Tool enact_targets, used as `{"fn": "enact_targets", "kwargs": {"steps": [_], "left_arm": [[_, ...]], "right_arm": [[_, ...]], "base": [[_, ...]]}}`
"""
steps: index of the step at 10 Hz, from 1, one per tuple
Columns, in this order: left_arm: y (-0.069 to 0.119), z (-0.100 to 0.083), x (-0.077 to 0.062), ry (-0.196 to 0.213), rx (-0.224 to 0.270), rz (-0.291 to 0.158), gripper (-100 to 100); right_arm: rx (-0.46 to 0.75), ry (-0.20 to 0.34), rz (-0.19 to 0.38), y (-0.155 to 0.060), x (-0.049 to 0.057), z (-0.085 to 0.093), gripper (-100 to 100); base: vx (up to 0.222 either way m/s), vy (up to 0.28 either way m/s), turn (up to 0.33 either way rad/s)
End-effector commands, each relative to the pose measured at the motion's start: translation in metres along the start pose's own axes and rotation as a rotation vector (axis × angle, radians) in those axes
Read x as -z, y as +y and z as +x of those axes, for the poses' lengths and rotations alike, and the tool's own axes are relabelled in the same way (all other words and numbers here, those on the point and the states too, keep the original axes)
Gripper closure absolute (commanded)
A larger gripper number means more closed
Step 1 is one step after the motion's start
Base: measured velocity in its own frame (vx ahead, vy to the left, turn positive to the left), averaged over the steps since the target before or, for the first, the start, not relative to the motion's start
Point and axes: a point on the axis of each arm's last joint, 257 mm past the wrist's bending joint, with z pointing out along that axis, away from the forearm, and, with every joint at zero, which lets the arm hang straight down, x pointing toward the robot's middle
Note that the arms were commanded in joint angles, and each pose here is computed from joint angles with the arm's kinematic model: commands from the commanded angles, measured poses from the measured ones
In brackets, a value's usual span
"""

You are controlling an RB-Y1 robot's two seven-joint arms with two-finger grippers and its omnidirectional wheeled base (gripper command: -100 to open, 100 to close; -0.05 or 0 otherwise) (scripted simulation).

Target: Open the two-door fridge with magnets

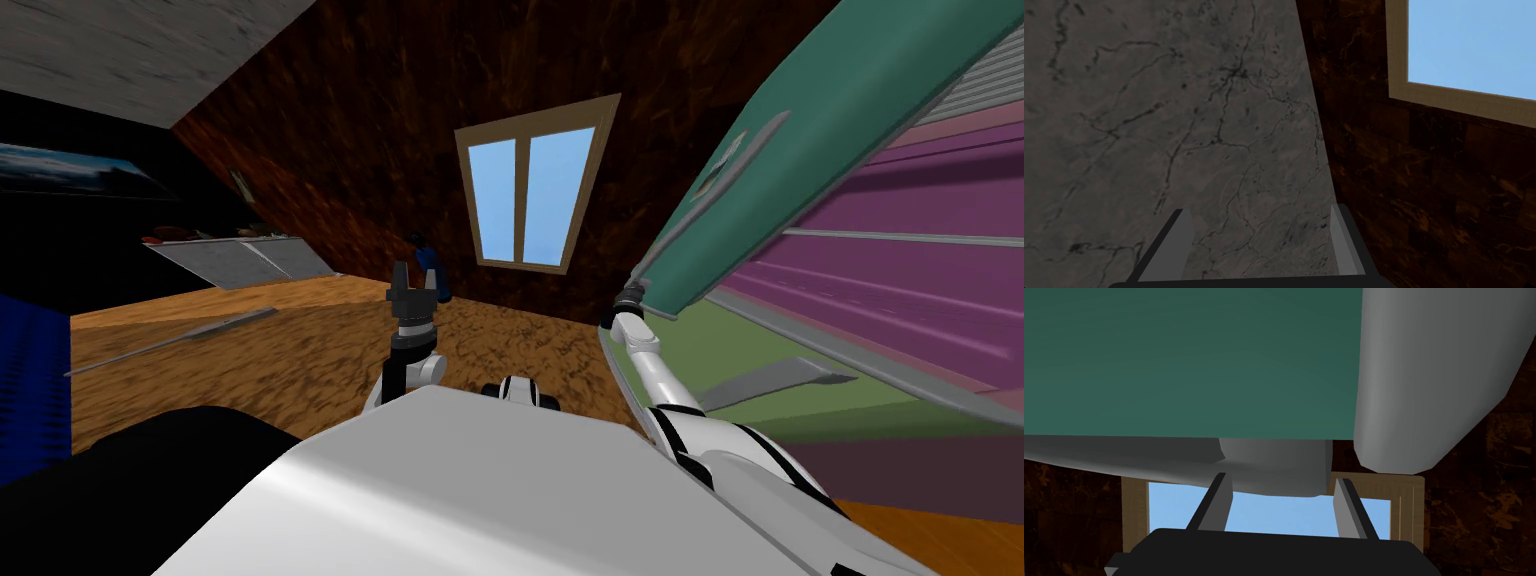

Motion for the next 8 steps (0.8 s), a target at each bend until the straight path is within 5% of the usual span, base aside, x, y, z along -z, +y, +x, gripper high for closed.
{"fn": "enact_targets", "kwargs": {"steps": [1, 2, 4, 5, 7, 8], "left_arm": [[0.000, 0.000, 0.000, 0.000, 0.000, 0.000, 0], [0.000, 0.000, 0.000, 0.000, 0.000, 0.000, 0], [0.000, 0.000, 0.000, 0.000, 0.000, 0.000, 0], [0.000, 0.000, 0.000, 0.000, 0.000, 0.000, 0], [0.000, 0.000, 0.000, 0.000, 0.000, 0.000, 0], [0.000, 0.000, 0.000, 0.000, 0.000, 0.000, 0]], "right_arm": [[0.010, 0.084, 0.040, -0.021, -0.011, 0.038, 100], [0.034, 0.163, 0.049, -0.024, -0.015, 0.070, 100], [0.029, 0.185, 0.056, -0.027, -0.015, 0.078, 100], [0.054, 0.259, 0.063, -0.029, -0.017, 0.107, 100], [0.048, 0.286, 0.072, -0.033, -0.016, 0.117, 100], [0.070, 0.354, 0.075, -0.035, -0.016, 0.145, 100]], "base": [[0.029, 0.023, 0.049], [0.047, 0.079, 0.382], [0.043, 0.072, 0.147], [0.045, 0.078, 0.440], [0.041, 0.048, 0.133], [0.064, 0.082, 0.311]]}}
